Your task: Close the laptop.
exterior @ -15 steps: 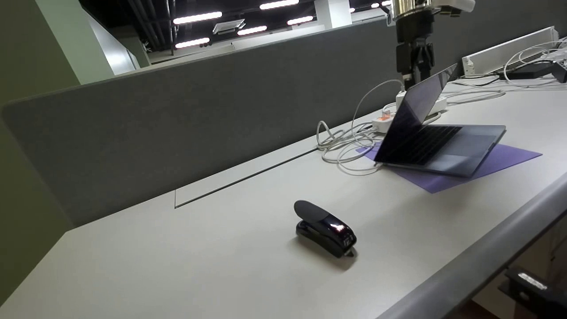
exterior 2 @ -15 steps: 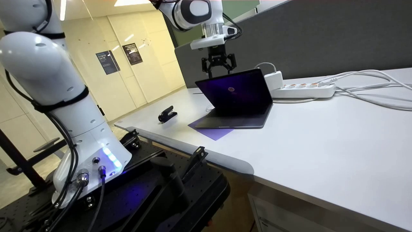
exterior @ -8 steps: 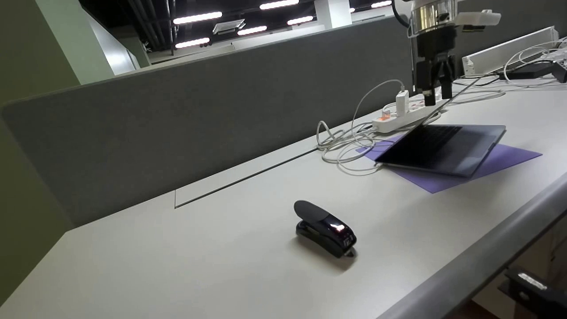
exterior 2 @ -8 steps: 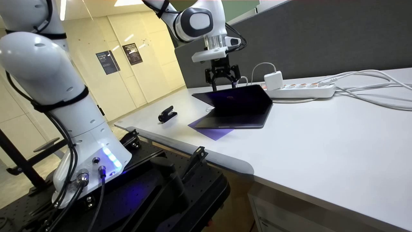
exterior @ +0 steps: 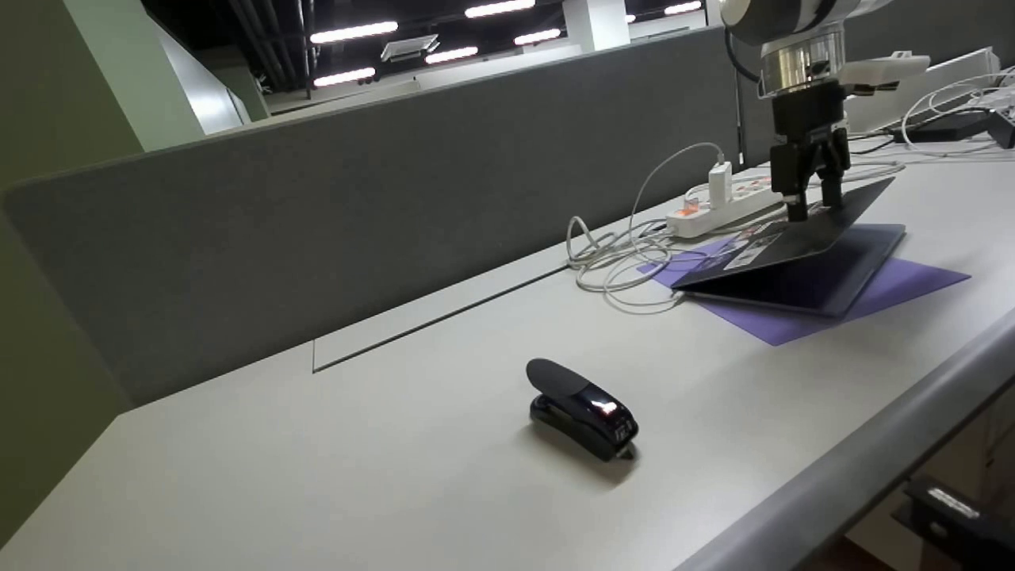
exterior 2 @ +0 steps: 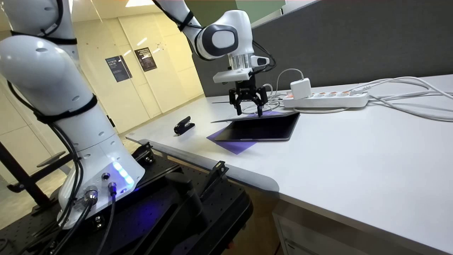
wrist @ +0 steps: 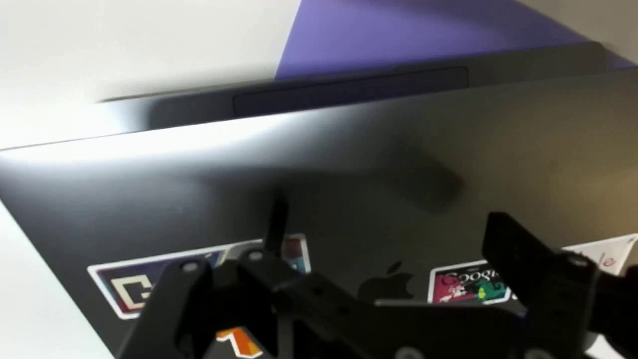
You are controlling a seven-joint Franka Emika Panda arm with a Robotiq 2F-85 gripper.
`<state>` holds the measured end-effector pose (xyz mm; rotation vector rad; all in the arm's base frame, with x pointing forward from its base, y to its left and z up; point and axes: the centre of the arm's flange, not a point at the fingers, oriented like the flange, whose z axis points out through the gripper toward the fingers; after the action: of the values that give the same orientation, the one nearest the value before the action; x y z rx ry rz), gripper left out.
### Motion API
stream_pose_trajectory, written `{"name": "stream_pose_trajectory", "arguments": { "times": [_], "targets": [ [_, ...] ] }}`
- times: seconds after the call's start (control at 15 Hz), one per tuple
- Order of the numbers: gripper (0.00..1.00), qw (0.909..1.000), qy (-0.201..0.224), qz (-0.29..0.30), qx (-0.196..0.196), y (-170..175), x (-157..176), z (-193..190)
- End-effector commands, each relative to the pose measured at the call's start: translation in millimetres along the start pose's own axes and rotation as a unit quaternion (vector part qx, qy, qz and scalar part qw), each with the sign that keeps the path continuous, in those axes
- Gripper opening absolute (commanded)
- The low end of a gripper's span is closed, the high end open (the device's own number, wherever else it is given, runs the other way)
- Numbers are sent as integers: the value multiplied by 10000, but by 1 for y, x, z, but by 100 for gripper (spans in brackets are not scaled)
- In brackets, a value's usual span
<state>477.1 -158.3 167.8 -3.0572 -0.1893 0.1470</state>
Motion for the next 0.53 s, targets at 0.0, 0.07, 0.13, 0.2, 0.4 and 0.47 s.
{"name": "stream_pose_trajectory", "arguments": {
  "times": [0.0,0.07,0.13,0.2,0.4,0.47],
  "targets": [
    [100,9996,-103,253,-119,6,-6,15],
    [100,9994,-133,275,-144,8,-7,21],
    [100,9993,-170,299,-163,9,-8,26],
    [100,9991,-211,322,-186,11,-9,32],
    [100,9985,-325,364,-259,14,-12,45],
    [100,9983,-352,373,-275,15,-13,48]
  ]
}}
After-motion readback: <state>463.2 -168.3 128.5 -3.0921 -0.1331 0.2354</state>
